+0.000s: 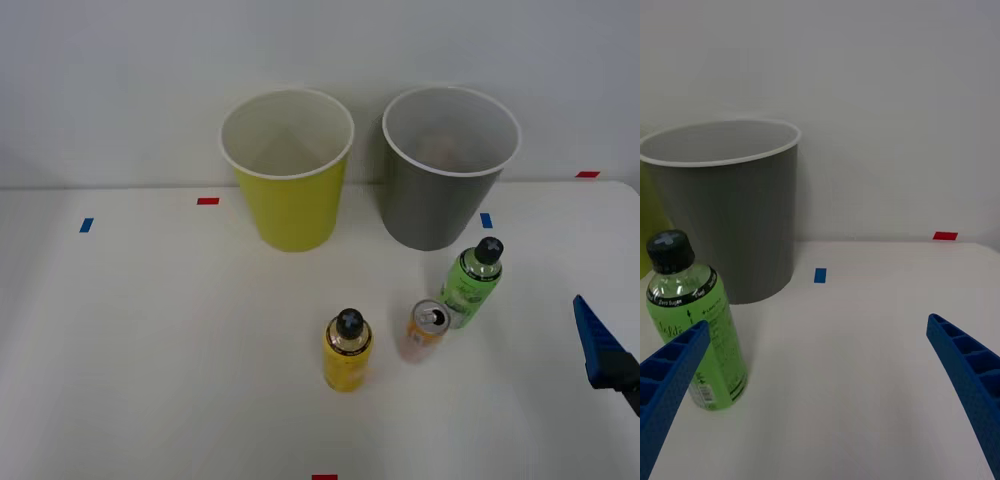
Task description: Put cans in the gray bin, plastic bottles in the light green bin
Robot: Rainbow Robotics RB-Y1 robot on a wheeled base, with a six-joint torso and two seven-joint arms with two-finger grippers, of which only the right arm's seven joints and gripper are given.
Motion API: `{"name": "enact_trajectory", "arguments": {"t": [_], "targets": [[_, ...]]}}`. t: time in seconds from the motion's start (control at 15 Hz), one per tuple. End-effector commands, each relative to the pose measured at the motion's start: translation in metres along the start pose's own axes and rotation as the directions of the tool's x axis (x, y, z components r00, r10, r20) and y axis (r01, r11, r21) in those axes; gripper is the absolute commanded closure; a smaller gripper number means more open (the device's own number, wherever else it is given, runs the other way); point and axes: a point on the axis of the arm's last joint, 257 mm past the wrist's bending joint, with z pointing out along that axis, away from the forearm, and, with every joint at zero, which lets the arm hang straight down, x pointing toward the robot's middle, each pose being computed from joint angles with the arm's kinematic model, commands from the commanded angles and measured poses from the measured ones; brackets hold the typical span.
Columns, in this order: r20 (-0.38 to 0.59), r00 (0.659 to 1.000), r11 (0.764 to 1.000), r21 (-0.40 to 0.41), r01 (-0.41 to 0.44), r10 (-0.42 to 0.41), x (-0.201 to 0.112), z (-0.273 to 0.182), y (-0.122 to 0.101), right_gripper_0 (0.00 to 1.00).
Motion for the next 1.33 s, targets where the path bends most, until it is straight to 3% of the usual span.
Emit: {"name": "enact_trajectory", "arguments": {"t": [0.07,0.47,0.73,1.0,1.33], "targets": [[-0.083,0.997,1.0,0.002,0.008,-0.008,0.03,-0.02,0.006,0.0],[-0.185,0.981,0.998,-0.038,0.051,-0.057,0.086,-0.051,0.008,0.0],[-0.099,0.994,0.996,-0.089,0.028,-0.037,0.122,-0.067,-0.006,0.0],[-0.058,0.995,0.997,-0.026,0.078,-0.079,0.144,-0.082,-0.011,0.0],[0.069,0.998,0.998,-0.056,0.002,0.002,0.169,-0.087,-0.015,0.0]]}}
